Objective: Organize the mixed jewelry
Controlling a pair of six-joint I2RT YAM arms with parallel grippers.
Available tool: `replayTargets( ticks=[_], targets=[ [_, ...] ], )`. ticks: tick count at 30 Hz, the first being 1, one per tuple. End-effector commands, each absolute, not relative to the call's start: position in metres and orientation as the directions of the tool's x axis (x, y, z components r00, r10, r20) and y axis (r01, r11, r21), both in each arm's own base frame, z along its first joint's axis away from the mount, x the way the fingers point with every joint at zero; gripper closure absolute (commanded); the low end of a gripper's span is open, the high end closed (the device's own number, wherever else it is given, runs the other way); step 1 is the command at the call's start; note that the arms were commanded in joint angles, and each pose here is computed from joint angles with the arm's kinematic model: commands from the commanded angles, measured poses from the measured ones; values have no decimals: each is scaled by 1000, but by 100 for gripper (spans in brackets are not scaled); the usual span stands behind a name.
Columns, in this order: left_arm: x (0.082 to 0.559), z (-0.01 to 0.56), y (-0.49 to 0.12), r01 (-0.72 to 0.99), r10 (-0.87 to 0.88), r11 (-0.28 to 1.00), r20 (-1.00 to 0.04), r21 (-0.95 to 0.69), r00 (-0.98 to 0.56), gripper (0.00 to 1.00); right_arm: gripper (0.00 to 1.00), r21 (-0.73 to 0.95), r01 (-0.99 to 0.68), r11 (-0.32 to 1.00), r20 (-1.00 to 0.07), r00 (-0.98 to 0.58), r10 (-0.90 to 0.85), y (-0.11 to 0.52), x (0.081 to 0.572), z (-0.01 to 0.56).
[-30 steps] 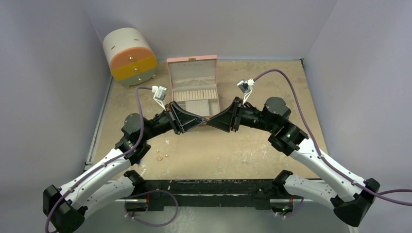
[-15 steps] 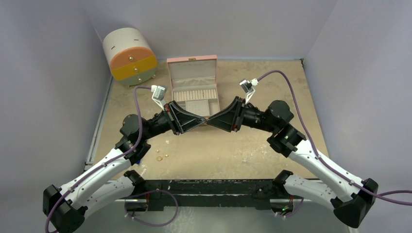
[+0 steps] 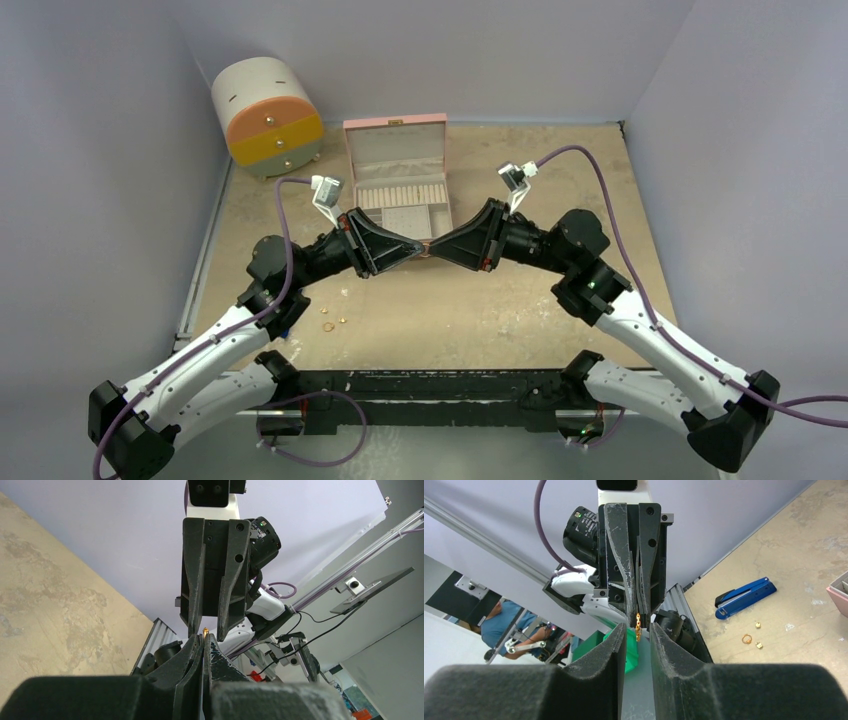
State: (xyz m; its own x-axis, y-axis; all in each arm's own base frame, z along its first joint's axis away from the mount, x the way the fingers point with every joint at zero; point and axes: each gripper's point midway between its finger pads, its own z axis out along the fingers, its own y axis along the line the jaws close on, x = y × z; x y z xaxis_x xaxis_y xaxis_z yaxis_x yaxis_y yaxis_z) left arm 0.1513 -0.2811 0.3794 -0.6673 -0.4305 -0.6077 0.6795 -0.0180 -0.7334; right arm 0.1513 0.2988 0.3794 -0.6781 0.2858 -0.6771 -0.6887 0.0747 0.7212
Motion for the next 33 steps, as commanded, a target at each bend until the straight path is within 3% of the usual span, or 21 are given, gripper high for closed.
replayTargets(
  ticks=[1, 6, 8, 16, 22, 25, 29, 33],
  targets=[
    [143, 403, -277, 722, -455, -66, -623, -689, -636, 100, 76, 688, -726, 23, -697, -651, 300, 297, 145, 395],
    [143, 403, -276, 722, -458, -60, -623, -690, -634, 100, 84, 686, -728, 21, -699, -649, 300, 297, 145, 396],
    [144, 403, -277, 721, -459, -59, -623, -690, -633, 100, 100, 687, -726, 23, -698, -650, 300, 297, 145, 395],
    [151, 399, -278, 710, -461, -22, -623, -703, -631, 100, 100, 685, -726, 58, -703, -639, 312, 295, 150, 395],
    [170, 387, -270, 674, -489, 138, -642, -726, -591, 65, 100, 685, -711, 158, -719, -627, 298, 295, 163, 389],
    [180, 379, -260, 648, -498, 248, -668, -720, -553, 40, 100, 673, -695, 252, -738, -609, 290, 292, 176, 384],
    [189, 358, -240, 586, -465, 425, -721, -690, -513, 30, 100, 651, -665, 365, -759, -585, 287, 287, 193, 377],
    [198, 351, -206, 513, -427, 610, -796, -604, -429, 27, 100, 614, -631, 475, -783, -562, 265, 283, 213, 367]
  ],
)
